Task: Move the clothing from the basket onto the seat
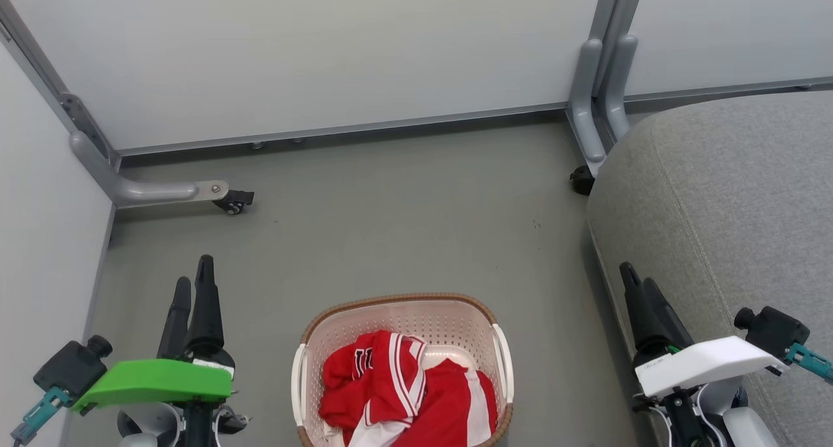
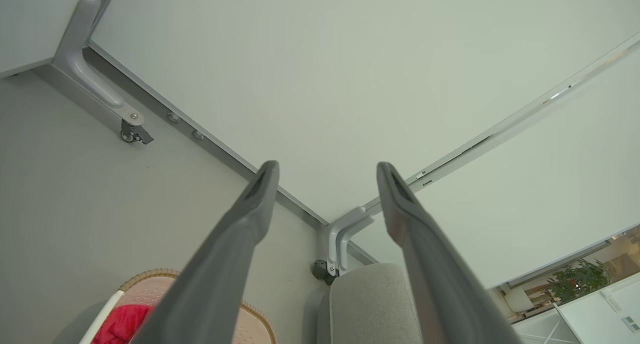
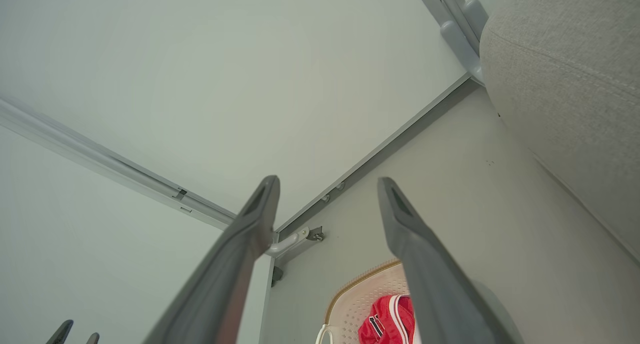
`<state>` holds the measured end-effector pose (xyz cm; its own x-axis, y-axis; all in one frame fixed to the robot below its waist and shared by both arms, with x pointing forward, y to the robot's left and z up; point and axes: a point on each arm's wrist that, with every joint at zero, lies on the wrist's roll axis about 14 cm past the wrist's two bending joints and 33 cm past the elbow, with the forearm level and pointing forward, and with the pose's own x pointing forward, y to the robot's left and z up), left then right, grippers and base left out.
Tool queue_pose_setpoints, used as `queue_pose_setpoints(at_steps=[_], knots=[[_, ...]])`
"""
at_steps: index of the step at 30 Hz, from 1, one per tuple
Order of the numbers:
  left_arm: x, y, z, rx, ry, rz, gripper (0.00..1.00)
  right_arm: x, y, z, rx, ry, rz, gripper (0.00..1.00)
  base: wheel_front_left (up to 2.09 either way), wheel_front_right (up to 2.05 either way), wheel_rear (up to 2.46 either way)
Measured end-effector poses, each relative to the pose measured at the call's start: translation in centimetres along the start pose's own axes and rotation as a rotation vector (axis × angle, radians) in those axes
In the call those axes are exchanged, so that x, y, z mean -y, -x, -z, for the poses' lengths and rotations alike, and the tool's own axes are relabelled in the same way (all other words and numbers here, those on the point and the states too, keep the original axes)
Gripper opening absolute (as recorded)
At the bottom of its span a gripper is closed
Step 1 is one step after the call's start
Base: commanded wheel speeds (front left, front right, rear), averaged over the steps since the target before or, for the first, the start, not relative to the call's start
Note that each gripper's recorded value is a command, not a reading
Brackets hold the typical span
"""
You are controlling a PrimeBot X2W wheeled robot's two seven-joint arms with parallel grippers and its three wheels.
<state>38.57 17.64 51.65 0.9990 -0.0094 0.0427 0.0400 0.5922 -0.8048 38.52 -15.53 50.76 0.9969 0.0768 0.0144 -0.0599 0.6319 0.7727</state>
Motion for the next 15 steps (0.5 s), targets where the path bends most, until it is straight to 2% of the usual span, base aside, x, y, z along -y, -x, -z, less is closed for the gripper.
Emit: queue_pose_setpoints(at_steps=[15], knots=[[0.86, 0.40, 0.62, -0.002, -0.187, 0.038, 1.00, -1.03, 0.15, 0.04, 0.015, 0.196, -0.042, 1.00, 0.00, 0.00, 0.00]])
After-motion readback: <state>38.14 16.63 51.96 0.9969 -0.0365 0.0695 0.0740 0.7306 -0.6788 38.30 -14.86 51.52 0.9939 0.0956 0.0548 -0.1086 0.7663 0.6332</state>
